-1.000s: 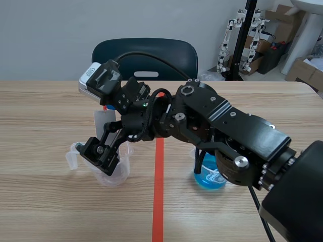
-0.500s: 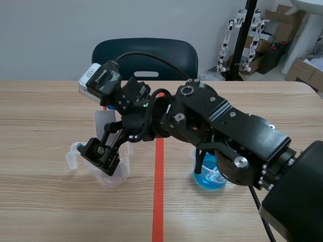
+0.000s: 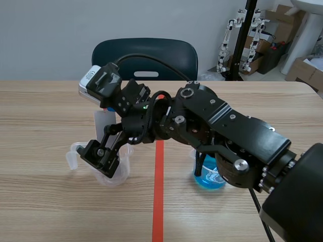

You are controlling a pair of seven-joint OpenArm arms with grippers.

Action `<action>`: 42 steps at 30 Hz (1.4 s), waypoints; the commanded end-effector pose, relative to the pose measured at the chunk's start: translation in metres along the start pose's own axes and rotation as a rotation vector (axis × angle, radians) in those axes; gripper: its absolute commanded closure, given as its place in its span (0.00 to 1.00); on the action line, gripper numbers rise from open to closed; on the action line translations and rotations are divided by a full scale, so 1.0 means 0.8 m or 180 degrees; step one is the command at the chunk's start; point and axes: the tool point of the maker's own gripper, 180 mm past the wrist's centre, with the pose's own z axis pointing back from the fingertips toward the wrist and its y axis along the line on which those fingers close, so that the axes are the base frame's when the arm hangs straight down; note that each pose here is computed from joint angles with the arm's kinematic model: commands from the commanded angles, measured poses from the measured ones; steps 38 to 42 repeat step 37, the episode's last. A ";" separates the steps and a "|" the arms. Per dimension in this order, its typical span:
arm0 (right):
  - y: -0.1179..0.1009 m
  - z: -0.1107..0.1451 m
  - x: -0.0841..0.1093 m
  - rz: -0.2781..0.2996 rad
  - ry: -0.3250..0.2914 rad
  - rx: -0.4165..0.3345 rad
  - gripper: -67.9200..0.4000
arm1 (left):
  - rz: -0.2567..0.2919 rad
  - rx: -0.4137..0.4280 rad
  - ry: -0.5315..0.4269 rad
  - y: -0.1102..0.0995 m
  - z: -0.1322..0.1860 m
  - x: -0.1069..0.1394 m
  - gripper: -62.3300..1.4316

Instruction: Do the redox reaction experiment. put the plate into the left beaker

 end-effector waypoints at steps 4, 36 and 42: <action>-0.004 0.001 0.019 0.0031 -0.0144 -0.0017 0.00 | 0.0002 0.0011 -0.0192 0.001 -0.004 0.014 0.00; -0.001 0.001 0.017 0.0009 -0.0151 -0.0007 0.00 | 0.0002 0.0011 -0.0192 0.001 -0.004 0.014 0.00; -0.001 0.001 0.017 0.0009 -0.0151 -0.0007 0.00 | 0.0002 0.0011 -0.0192 0.001 -0.004 0.014 0.00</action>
